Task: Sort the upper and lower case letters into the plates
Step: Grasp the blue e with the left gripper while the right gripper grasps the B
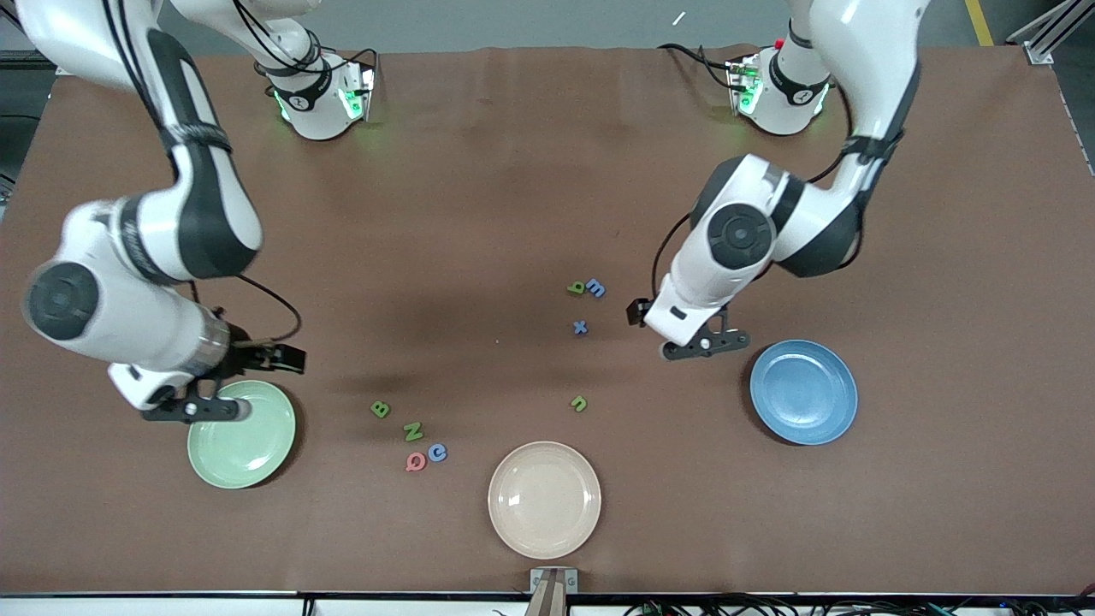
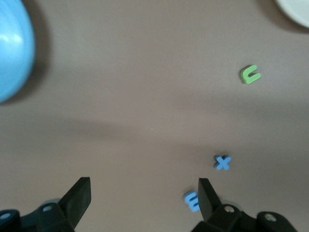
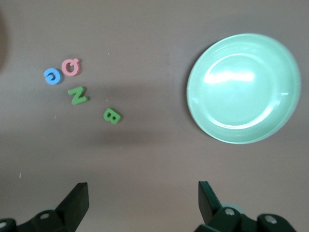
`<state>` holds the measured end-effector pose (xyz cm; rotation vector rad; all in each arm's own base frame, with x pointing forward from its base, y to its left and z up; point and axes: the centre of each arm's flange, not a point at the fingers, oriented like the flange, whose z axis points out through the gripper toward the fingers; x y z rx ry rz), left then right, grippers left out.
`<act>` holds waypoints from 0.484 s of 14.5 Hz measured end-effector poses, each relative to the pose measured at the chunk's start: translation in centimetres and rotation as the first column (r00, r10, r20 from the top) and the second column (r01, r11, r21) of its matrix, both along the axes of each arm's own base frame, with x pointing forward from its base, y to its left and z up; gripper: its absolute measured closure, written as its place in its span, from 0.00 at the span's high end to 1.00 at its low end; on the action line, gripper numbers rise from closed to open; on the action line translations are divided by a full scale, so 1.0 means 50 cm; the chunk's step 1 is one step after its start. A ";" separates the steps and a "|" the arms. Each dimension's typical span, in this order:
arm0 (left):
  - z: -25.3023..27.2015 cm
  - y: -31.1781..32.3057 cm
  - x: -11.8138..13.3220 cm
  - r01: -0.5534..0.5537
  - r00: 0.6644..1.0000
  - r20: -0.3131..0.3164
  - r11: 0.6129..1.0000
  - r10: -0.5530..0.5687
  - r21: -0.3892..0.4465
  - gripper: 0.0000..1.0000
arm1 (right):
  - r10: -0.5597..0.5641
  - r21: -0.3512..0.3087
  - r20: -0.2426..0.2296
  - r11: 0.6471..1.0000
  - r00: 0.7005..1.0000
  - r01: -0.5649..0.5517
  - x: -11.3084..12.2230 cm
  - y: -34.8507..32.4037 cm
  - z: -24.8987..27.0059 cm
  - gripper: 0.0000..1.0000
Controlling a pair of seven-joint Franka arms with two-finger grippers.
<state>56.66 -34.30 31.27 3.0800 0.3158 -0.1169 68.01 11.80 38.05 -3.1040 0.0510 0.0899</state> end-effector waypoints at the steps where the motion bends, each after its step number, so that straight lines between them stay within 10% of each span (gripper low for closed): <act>1: -0.046 -0.019 -0.011 -0.048 0.999 0.003 0.999 0.048 -0.007 0.96 | -0.024 -0.001 0.000 1.000 1.000 0.024 0.008 0.025 -0.052 1.00; 7: -0.222 -0.149 -0.122 -0.294 0.956 0.023 0.956 0.294 0.022 0.89 | -0.098 0.017 0.066 0.995 0.993 0.097 0.037 0.104 -0.263 1.00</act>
